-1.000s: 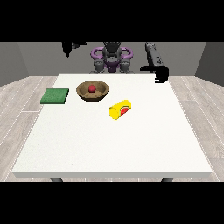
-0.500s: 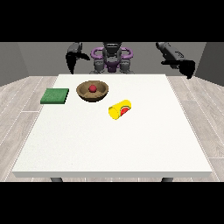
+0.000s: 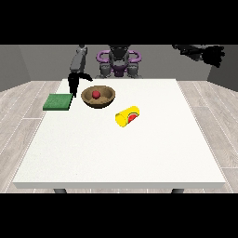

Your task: Pick the cup and pour the ball into the bowl, then pick the bowl and place it on the pad

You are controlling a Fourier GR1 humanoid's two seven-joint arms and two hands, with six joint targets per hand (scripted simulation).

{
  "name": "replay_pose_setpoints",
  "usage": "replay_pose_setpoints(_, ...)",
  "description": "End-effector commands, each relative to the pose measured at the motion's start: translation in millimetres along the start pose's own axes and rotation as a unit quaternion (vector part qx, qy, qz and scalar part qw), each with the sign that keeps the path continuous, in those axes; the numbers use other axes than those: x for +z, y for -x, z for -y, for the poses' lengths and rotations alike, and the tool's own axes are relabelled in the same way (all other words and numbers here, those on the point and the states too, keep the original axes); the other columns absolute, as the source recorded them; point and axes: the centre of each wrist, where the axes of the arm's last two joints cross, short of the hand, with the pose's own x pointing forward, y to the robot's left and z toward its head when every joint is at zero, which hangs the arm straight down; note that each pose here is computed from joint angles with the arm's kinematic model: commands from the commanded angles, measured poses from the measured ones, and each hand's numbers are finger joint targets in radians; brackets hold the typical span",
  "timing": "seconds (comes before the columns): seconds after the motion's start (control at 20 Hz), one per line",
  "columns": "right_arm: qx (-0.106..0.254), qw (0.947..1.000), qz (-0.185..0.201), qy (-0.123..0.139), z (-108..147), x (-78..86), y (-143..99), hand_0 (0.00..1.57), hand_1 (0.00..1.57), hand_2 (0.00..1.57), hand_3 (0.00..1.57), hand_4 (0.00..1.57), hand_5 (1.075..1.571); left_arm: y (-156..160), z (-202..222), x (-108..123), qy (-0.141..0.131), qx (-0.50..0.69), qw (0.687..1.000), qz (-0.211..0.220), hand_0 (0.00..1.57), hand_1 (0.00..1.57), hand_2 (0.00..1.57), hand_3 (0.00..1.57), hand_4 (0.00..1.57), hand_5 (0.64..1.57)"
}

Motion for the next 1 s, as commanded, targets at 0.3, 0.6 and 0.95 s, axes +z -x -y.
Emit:
replay_pose_setpoints(0.3, -0.033, 0.9971, -0.056, 0.039, 21.0, -11.9, 52.9, 0.00, 0.00, 0.00, 0.00, 0.35, 1.569, -54.3, -10.2, -26.5, 0.015, 0.006, 1.000, 0.010, 0.00, 0.00, 0.00, 0.00, 0.00, 1.535)
replay_pose_setpoints(0.6, -0.034, 0.9957, -0.077, 0.036, 22.4, -34.5, 51.2, 0.00, 0.00, 0.00, 0.00, 0.40, 1.571, -71.4, -24.4, -30.8, 0.005, -0.003, 1.000, 0.009, 0.00, 0.00, 0.00, 0.00, 0.00, 1.536)
replay_pose_setpoints(0.95, -0.026, 0.9971, -0.045, 0.055, 6.4, -37.6, 65.2, 0.00, 0.00, 0.00, 0.00, 0.31, 1.567, -106.7, -23.5, -43.4, 0.021, 0.000, 0.998, 0.054, 0.00, 0.00, 0.00, 0.00, 0.00, 1.529)
